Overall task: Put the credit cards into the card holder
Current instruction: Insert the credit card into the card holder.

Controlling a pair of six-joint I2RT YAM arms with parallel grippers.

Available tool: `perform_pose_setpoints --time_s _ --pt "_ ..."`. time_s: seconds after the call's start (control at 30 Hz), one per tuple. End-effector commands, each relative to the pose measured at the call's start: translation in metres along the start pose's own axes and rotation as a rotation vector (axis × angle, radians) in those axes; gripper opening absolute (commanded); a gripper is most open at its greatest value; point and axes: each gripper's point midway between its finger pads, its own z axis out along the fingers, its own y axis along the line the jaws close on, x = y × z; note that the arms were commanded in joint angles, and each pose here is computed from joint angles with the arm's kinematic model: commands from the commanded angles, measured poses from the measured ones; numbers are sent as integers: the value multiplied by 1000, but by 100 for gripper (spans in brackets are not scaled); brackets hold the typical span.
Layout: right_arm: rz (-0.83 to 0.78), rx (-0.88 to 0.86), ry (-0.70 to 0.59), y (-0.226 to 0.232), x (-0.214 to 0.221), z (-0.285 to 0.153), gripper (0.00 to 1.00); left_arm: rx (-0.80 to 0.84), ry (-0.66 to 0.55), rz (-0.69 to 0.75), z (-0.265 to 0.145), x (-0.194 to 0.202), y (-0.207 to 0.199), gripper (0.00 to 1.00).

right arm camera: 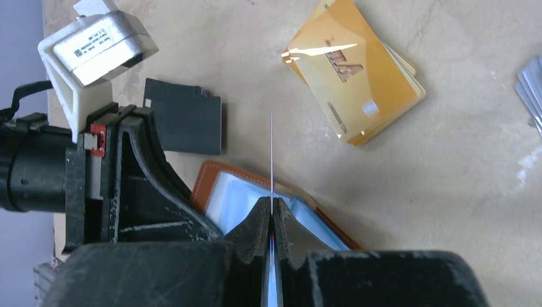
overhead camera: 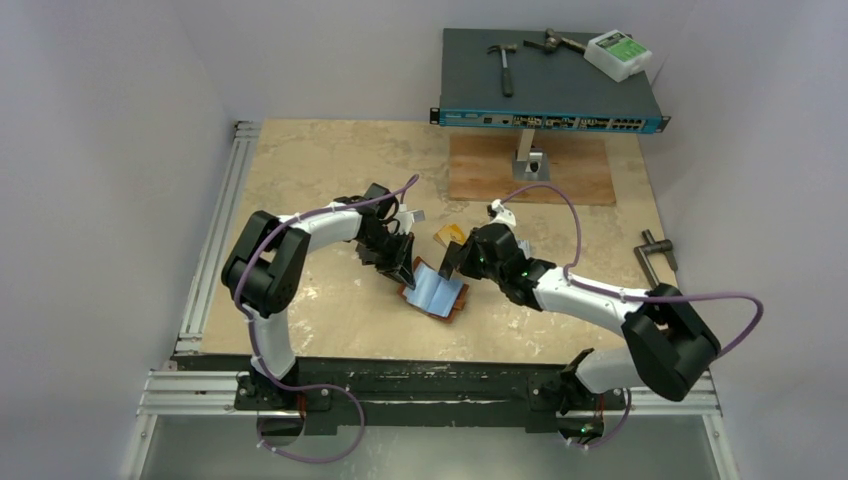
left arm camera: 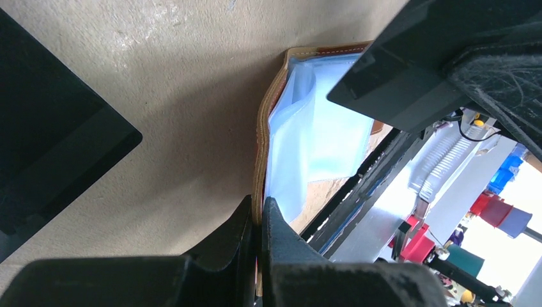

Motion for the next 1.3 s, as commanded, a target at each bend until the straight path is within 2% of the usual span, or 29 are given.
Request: perform_pose_setpoints --time_s 0.0,0.2,0.43,0.8,1.1,1.27 --pt "-33 -33 -70 25 -26 11 0 3 -34 48 -12 -6 -12 0" --pt "-39 -82 -54 49 -17 15 0 19 -33 45 -12 -6 -16 0" --pt "-42 -88 -9 50 7 14 0 25 -33 48 -13 -6 -17 0" --pt "-78 -8 63 18 45 20 0 50 -44 59 -21 -8 -26 0" --pt "-81 12 62 10 47 16 0 102 -61 47 -26 -10 -33 3" --pt "-82 28 59 6 45 10 0 93 -63 42 -25 -8 -27 0"
